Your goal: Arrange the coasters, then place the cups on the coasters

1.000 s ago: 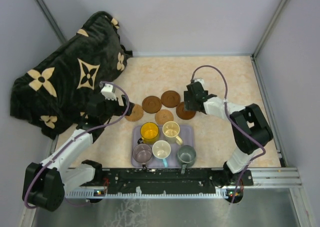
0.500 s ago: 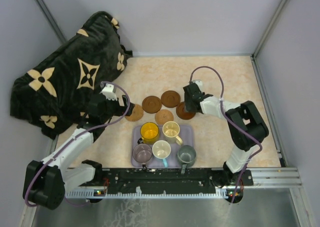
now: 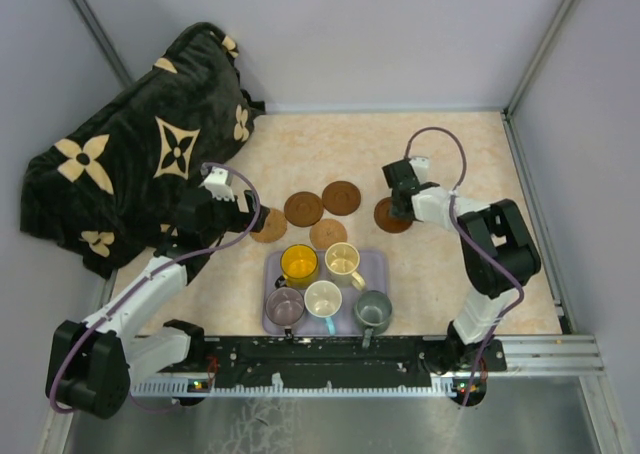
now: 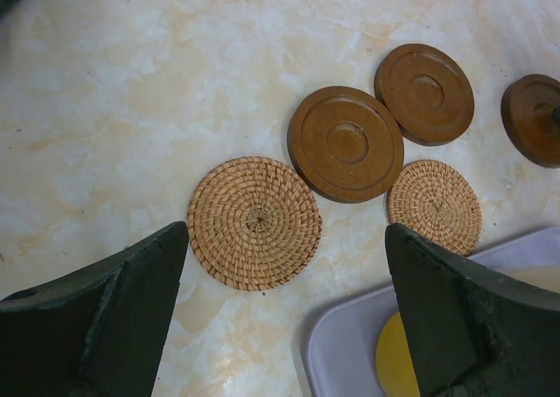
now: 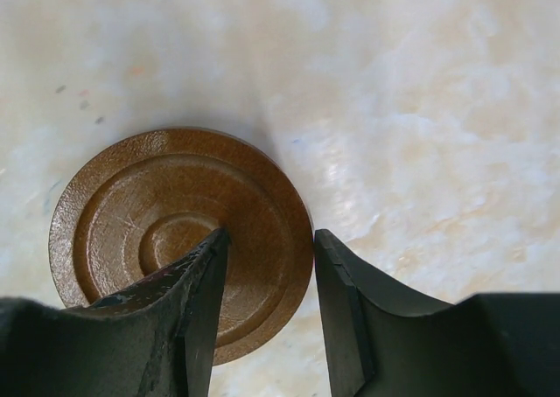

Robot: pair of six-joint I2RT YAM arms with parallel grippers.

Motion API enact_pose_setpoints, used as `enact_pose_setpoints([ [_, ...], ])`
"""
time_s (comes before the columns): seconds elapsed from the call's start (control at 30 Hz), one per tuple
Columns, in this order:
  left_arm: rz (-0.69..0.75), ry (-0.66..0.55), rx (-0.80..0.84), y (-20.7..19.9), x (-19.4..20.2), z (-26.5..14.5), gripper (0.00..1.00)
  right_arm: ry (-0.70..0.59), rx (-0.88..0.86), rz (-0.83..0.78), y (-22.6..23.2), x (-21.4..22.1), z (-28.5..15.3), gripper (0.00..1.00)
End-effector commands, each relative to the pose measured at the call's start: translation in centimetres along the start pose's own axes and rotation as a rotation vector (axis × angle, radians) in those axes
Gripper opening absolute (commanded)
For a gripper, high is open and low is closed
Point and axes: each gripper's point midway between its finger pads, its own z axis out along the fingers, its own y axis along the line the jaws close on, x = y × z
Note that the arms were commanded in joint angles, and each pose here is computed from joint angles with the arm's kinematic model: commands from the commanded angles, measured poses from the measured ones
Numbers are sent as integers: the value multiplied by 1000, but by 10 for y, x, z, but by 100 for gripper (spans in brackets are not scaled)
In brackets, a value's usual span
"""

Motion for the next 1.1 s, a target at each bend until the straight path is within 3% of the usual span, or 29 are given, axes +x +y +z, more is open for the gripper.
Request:
enact_pose_setpoints([
  [0.0,8,-27,-2,0,-8,-1,99,11,98,42,-39,-8,8,43],
  [1.07,13,-4,-8,2,-2,4,99,12,144,123,-79,-49,51,43],
])
